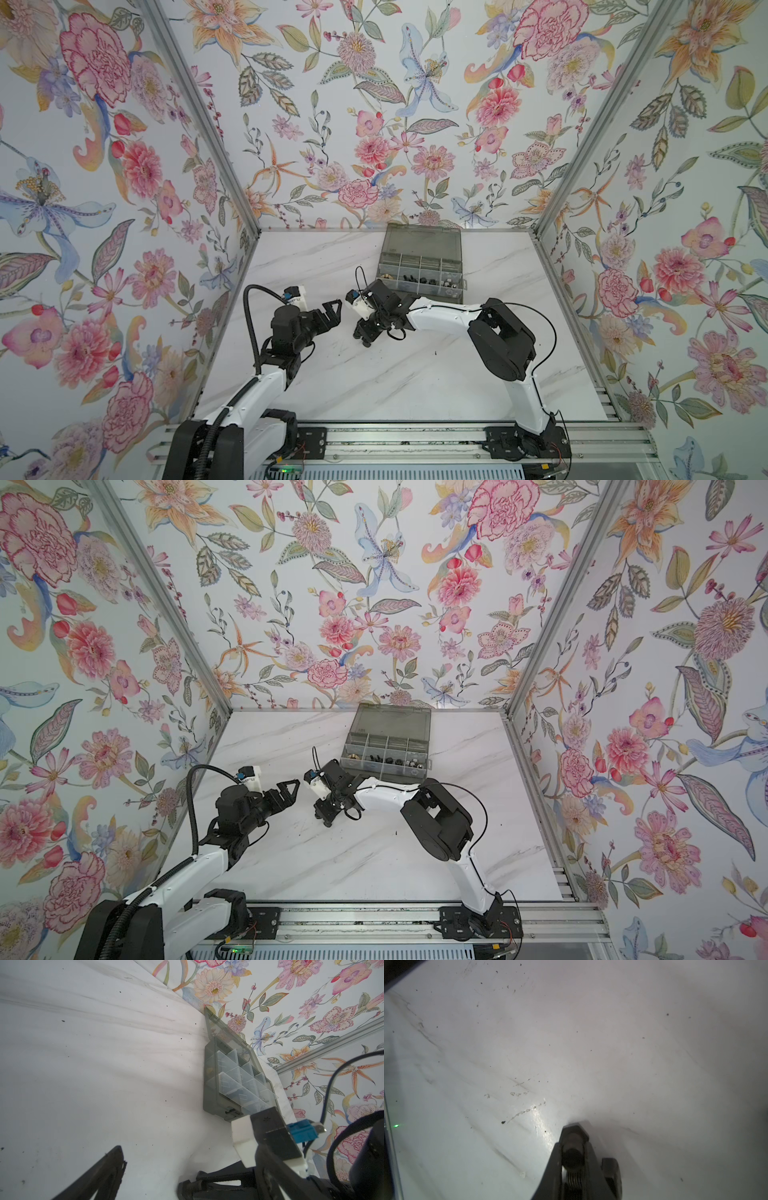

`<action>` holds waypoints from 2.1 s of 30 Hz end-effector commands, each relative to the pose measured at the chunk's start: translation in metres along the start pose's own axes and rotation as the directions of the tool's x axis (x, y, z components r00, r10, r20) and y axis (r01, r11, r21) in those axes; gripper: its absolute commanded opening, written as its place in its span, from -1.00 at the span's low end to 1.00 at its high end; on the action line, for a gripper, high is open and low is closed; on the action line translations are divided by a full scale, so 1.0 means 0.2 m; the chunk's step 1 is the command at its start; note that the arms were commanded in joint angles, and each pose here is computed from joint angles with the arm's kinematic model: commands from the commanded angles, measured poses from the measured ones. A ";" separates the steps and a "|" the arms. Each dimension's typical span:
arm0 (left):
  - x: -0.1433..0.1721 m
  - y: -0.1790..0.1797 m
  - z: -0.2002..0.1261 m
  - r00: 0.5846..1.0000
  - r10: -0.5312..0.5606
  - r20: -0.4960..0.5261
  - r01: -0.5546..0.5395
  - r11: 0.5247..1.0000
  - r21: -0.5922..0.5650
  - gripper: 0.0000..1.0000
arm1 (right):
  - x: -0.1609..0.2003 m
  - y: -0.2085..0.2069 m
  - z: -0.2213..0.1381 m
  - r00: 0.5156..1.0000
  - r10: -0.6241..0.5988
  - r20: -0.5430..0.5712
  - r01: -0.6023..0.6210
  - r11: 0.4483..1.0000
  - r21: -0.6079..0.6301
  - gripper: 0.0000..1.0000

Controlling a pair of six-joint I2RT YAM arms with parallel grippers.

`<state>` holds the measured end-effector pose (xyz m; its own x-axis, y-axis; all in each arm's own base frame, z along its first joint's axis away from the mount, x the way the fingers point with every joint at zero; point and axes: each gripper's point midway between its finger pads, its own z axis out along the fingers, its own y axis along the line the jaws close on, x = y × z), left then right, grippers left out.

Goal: Sort the screws and nuts into containers
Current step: Pick up the screw from the center of the table, then place the screw into the container.

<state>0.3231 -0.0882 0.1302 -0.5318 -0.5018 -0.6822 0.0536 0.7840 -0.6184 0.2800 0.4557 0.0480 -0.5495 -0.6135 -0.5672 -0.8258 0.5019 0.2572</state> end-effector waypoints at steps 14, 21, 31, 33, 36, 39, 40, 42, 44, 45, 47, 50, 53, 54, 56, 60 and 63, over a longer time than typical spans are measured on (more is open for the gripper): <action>0.02 0.02 0.00 1.000 -0.016 -0.010 0.016 1.000 0.004 0.99 | -0.28 -0.43 -0.59 0.936 0.145 0.322 -0.155 0.988 0.005 -0.88; 0.02 0.02 0.00 1.000 -0.018 -0.012 0.018 1.000 0.009 0.99 | -0.26 -0.73 -0.68 0.911 0.204 0.358 -0.252 0.963 0.092 -0.88; 0.01 0.01 0.00 1.000 -0.020 -0.008 0.020 1.000 0.010 0.99 | -0.14 -0.85 -0.60 0.929 0.235 0.286 -0.288 0.944 0.159 -0.83; 0.01 0.01 0.00 1.000 -0.022 -0.010 0.022 1.000 0.010 0.99 | -0.13 -0.86 -0.57 0.934 0.233 0.271 -0.284 0.943 0.170 -0.81; 0.01 0.01 0.00 1.000 -0.022 -0.008 0.022 1.000 0.010 0.99 | -0.10 -0.86 -0.55 0.941 0.226 0.250 -0.276 0.943 0.187 -0.79; 0.01 0.01 0.00 1.000 -0.022 -0.009 0.022 1.000 0.011 0.99 | -0.08 -0.85 -0.52 0.953 0.207 0.223 -0.255 0.943 0.213 -0.52; 0.01 0.01 0.00 1.000 -0.022 -0.010 0.023 1.000 0.011 0.98 | -0.08 -0.84 -0.51 0.957 0.202 0.210 -0.248 0.943 0.223 -0.32; 0.01 0.01 0.00 1.000 -0.023 -0.013 0.023 1.000 0.011 0.99 | -0.08 -0.83 -0.51 0.963 0.179 0.201 -0.226 0.942 0.247 -0.09; 0.01 0.01 0.00 1.000 -0.023 -0.013 0.023 1.000 0.012 0.99 | -0.10 -0.82 -0.53 0.967 0.155 0.201 -0.206 0.942 0.265 0.05; 0.01 0.01 0.00 1.000 -0.022 -0.012 0.023 1.000 0.013 0.99 | -0.11 -0.81 -0.54 0.968 0.149 0.201 -0.201 0.942 0.269 0.07; 0.02 0.01 0.00 1.000 -0.024 -0.014 0.024 1.000 0.012 0.99 | -0.13 -0.80 -0.57 0.967 0.135 0.215 -0.194 0.939 0.284 0.08; 0.01 0.01 0.00 1.000 -0.023 -0.011 0.023 1.000 0.011 0.99 | -0.15 -0.71 -0.62 0.966 0.129 0.224 -0.185 0.950 0.253 0.10; 0.02 0.02 0.00 1.000 -0.022 -0.012 0.022 1.000 0.006 0.99 | -0.13 -0.57 -0.63 0.969 0.130 0.211 -0.171 0.966 0.192 0.15; 0.02 0.02 0.00 1.000 -0.019 -0.012 0.019 1.000 0.005 0.99 | -0.12 -0.52 -0.63 0.972 0.128 0.198 -0.161 0.973 0.164 0.17; 0.02 0.02 0.00 1.000 -0.018 -0.012 0.018 1.000 0.003 0.99 | -0.07 -0.43 -0.62 0.975 0.143 0.168 -0.166 0.978 0.130 0.23; 0.02 0.02 0.01 1.000 -0.019 -0.012 0.019 1.000 0.003 0.99 | 0.01 -0.30 -0.55 0.976 0.190 0.111 -0.199 0.976 0.083 0.29; 0.02 0.02 0.01 1.000 -0.021 -0.012 0.021 1.000 0.004 0.99 | 0.07 -0.22 -0.46 0.976 0.208 0.064 -0.212 0.975 0.065 0.31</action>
<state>0.3235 -0.0891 0.1269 -0.5437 -0.5061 -0.6695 0.0509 0.7763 -0.6282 0.3186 0.3690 0.1274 -0.6324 -0.4347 -0.6412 -0.7169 0.6420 0.2718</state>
